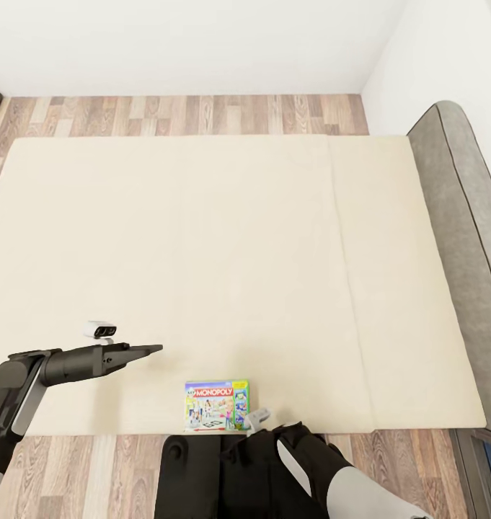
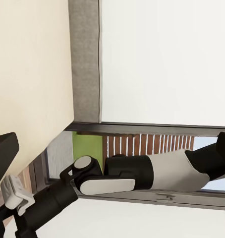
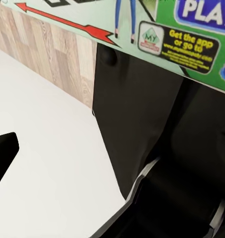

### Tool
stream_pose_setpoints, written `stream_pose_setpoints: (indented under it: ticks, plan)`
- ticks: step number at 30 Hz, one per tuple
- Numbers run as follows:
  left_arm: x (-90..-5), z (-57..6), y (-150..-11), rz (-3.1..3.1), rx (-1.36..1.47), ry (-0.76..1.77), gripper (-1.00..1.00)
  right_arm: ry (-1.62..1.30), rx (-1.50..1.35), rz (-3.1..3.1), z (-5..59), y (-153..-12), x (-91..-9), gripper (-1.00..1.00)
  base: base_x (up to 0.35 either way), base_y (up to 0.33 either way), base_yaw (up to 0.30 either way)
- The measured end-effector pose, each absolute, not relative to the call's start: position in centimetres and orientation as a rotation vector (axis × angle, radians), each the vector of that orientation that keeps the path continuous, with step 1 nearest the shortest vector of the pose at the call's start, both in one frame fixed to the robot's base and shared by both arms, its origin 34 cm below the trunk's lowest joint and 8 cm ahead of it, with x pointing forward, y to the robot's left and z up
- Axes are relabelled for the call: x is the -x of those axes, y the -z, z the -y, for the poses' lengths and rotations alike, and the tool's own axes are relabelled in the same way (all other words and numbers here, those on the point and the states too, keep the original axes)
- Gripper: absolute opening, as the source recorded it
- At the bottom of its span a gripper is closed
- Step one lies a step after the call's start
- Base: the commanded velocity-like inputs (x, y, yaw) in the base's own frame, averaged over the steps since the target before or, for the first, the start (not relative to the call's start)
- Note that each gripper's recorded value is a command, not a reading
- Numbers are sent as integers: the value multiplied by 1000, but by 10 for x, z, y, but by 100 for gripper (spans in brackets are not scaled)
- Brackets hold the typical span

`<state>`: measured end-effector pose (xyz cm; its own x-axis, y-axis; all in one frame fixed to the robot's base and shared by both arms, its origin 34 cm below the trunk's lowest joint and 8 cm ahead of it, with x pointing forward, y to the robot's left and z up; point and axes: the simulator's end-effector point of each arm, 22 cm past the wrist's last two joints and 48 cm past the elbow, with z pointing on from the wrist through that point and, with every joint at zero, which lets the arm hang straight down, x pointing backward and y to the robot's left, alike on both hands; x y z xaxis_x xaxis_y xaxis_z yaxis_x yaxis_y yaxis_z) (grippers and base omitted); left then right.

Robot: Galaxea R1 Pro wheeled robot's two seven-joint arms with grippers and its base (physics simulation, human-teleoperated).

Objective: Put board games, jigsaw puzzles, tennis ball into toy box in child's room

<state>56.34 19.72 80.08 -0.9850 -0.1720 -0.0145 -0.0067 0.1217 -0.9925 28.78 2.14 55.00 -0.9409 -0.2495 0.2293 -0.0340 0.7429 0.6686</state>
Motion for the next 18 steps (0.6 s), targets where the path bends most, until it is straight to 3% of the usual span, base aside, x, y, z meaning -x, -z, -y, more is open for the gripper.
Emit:
stream_pose_setpoints:
  ticks: [18]
  plan:
    - [-563,-197,-800,-2258,182,1995,100,1012,-231,2680,-23,-547,-296,100,0,0,0]
